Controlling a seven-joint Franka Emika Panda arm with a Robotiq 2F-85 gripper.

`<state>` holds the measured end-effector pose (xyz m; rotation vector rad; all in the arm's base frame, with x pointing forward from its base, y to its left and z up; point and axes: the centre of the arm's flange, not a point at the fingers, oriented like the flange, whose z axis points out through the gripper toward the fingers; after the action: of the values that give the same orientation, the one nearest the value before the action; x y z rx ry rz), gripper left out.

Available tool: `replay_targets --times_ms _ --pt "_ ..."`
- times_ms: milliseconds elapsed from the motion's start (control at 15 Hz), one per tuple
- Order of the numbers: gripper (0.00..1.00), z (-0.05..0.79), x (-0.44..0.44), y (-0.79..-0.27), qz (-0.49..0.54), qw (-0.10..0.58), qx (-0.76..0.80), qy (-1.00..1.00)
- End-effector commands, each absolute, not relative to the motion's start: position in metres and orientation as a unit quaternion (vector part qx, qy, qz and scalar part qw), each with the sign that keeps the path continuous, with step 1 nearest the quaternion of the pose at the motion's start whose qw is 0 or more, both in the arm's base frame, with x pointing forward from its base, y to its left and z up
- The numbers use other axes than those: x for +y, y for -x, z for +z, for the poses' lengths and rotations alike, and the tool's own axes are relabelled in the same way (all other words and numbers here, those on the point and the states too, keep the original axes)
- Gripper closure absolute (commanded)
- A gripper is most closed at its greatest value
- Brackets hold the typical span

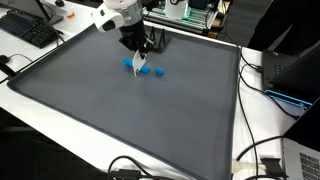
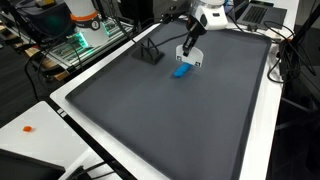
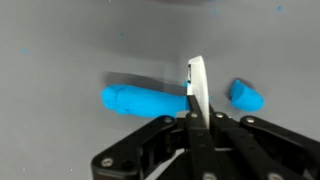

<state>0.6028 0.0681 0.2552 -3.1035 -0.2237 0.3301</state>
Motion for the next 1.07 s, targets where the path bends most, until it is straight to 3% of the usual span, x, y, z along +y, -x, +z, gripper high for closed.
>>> replay_targets --times_ms 0,1000 --pt "0.99 0.238 0.066 -0.599 0.103 0.015 -0.083 0.991" --pt "0.99 0.208 0.073 -0.591 0.119 0.025 -0.099 0.988"
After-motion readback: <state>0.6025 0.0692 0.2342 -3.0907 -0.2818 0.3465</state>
